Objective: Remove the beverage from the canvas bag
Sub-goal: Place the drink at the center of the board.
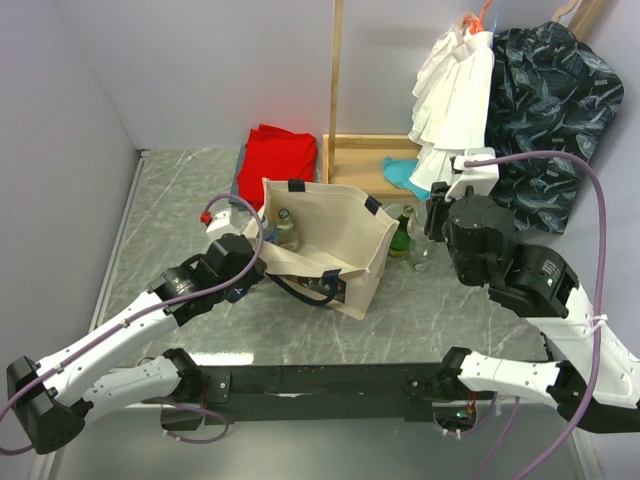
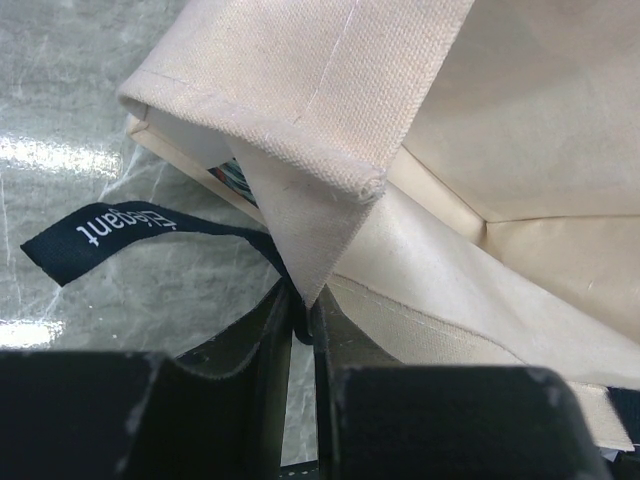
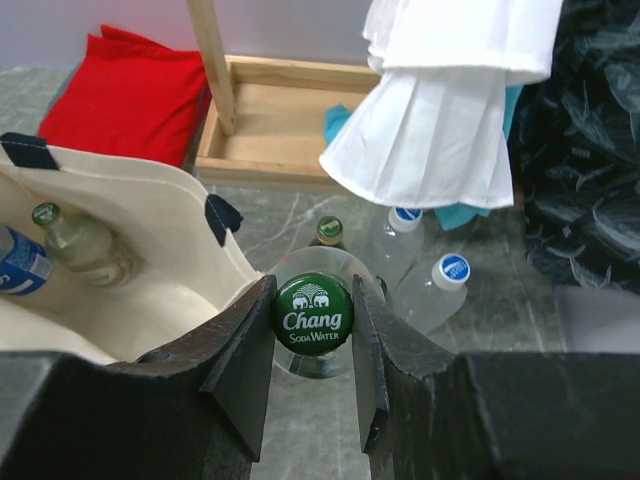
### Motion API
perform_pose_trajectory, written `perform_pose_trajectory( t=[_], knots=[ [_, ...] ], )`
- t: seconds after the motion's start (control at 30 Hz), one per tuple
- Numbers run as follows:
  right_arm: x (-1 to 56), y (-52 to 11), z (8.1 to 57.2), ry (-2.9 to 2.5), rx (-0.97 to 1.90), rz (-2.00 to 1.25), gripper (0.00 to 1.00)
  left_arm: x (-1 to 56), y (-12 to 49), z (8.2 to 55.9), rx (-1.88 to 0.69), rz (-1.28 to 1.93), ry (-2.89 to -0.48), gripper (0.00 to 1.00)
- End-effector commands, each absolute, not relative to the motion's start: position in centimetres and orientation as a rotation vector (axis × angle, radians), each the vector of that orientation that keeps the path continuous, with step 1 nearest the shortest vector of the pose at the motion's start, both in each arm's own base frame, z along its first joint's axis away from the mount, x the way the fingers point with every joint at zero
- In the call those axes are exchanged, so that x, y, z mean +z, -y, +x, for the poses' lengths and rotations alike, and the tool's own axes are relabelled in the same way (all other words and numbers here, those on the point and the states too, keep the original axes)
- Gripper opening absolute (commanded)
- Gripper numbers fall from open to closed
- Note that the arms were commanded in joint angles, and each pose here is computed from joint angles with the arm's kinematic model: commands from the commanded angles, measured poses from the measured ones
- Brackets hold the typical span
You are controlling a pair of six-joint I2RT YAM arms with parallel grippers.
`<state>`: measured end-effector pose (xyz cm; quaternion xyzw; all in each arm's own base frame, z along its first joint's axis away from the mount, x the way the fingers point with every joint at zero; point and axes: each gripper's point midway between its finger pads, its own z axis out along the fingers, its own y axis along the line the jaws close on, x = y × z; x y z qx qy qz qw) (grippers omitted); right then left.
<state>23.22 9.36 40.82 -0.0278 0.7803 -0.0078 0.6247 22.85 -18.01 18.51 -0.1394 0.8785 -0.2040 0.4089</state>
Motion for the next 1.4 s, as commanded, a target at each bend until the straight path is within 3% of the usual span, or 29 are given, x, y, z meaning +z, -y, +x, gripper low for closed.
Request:
perform_pose_trajectory(
  t=[0.0,1.37],
  knots=[
    [43.3,-7.0,23.0,-1.698,0.041,0.154,0.0,20.1,18.9,22.9,-0.569,-0.32,-2.195,0.17],
    [29.7,-1.2,24.9,-1.905,-0.056,0.429,0.0,19.7,18.6,22.6,-0.57,-0.313,-2.195,0.18]
  ],
)
